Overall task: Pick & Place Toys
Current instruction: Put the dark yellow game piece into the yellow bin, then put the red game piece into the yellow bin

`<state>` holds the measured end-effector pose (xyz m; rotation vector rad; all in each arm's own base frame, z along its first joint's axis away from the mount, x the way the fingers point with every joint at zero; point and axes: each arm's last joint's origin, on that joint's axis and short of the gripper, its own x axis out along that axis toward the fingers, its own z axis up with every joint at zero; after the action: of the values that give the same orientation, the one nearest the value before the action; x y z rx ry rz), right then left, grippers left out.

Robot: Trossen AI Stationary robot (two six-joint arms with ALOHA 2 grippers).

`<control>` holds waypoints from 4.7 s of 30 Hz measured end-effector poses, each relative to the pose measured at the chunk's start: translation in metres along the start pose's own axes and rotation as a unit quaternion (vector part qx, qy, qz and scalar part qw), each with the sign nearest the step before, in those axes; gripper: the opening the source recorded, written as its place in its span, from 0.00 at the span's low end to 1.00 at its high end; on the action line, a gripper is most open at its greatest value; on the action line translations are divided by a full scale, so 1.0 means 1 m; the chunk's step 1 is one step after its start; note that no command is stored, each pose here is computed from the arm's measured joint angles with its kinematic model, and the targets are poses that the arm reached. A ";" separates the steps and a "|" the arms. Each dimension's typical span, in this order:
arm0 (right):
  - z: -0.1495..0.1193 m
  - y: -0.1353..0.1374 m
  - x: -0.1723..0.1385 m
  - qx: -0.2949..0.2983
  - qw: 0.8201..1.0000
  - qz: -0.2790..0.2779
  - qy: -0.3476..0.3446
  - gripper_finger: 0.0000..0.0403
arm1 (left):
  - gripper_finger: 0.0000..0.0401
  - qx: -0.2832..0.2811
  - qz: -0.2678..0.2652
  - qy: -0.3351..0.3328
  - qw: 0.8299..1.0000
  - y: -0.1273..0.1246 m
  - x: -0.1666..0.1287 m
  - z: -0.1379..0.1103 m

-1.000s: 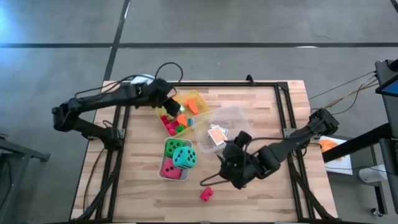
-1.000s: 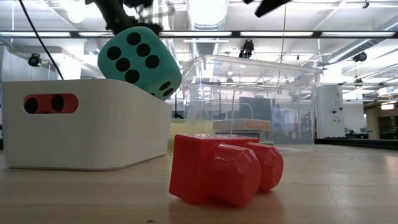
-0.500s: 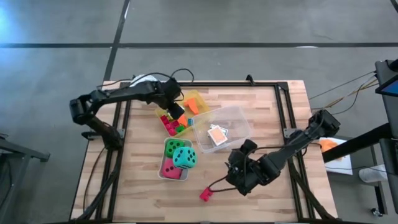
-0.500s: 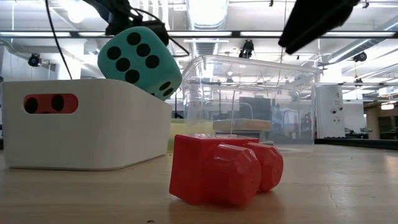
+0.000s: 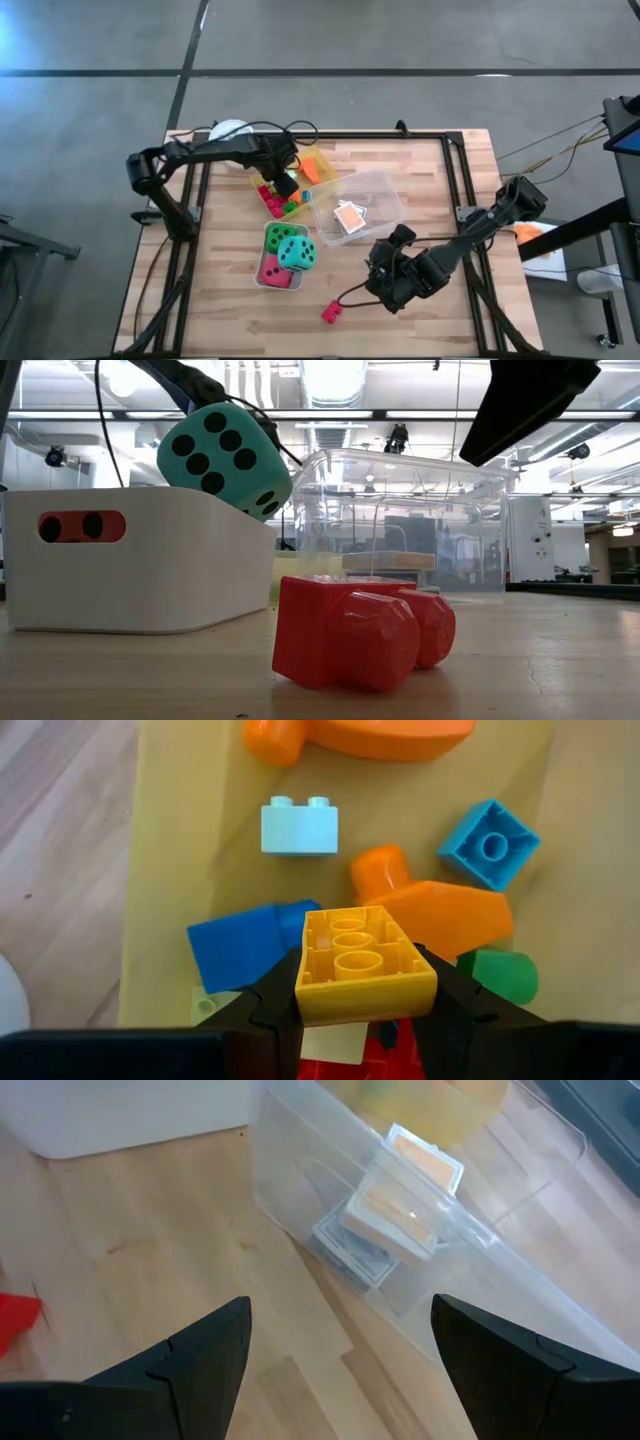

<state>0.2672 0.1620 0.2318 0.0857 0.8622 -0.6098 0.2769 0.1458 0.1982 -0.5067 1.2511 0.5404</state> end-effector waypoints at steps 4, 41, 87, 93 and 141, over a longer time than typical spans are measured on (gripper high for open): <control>-0.002 -0.001 0.002 -0.001 1.000 -0.002 0.004 0.75 | 0.32 0.000 0.000 0.001 1.000 0.000 0.001 0.000; -0.003 -0.001 0.003 -0.008 1.000 -0.002 0.004 0.75 | 0.36 -0.003 -0.005 -0.005 1.000 0.002 0.020 -0.010; 0.013 0.040 -0.005 -0.266 0.923 0.275 -0.048 0.75 | 0.83 -0.006 -0.075 -0.072 0.995 -0.055 -0.091 -0.068; 0.015 0.054 0.000 -0.299 0.897 0.309 -0.098 0.75 | 0.83 0.036 -0.100 -0.083 0.991 -0.097 -0.106 -0.104; -0.019 0.103 0.111 -0.368 0.856 0.363 -0.015 0.44 | 0.83 0.066 -0.146 -0.105 0.982 -0.153 -0.129 -0.182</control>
<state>0.3639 0.2006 0.1204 -0.2889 0.9029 0.4499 0.2107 -0.1003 0.2892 -0.4965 0.9827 0.2536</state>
